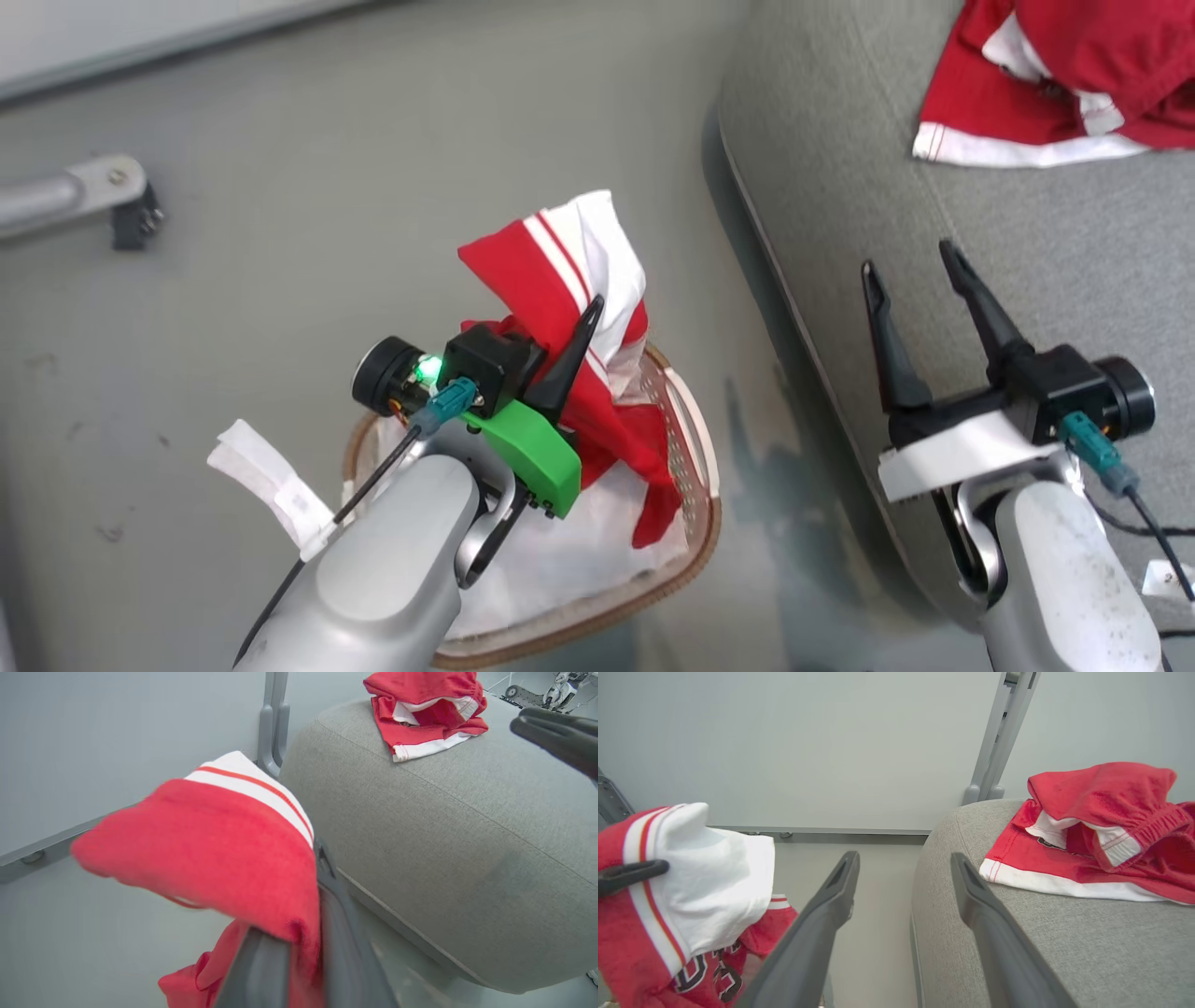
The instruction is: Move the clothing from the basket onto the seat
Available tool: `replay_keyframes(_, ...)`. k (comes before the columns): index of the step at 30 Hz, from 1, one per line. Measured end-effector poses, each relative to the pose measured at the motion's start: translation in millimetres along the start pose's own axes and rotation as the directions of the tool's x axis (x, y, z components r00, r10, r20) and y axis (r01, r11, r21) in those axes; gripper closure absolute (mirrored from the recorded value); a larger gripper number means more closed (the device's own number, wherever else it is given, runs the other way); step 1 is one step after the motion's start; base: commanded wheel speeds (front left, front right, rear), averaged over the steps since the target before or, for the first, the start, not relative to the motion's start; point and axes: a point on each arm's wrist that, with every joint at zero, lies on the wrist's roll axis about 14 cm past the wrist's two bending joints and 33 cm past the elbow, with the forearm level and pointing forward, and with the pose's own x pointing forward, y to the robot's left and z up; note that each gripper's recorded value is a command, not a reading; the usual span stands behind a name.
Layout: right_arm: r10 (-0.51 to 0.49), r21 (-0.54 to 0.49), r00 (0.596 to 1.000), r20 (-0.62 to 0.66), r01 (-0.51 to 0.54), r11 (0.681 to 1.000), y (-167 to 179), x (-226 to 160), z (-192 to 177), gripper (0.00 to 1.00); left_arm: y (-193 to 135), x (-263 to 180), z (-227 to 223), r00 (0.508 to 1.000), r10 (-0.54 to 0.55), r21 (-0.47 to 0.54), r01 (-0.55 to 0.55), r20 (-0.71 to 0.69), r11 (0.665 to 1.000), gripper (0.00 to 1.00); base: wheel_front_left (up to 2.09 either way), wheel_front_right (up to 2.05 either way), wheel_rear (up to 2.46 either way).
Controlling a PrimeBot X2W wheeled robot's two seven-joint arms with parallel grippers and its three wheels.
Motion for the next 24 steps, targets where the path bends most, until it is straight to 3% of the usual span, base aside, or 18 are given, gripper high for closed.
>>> replay_keyframes(8, 0.031, 0.014, 0.996, 0.084, -0.032, 0.999, 14, -25, 37, 0.00, -11, -30, 89, 0.985, -0.027, 0.219, -0.011, 0.169, 0.976, 1.00, 0.00, 0.00, 0.00)
replay_keyframes(17, 0.098, 0.009, 0.975, 0.200, -0.102, 0.995, 39, -47, 81, 0.00, -29, -62, 213, 0.936, -0.092, 0.482, -0.089, 0.339, 0.872, 1.00, 0.00, 0.00, 0.00)
replay_keyframes(24, 0.174, -0.011, 0.949, 0.264, -0.178, 0.984, 65, -57, 106, 0.00, -52, -85, 288, 0.887, -0.134, 0.574, -0.164, 0.441, 0.802, 1.00, 0.00, 0.00, 0.00)
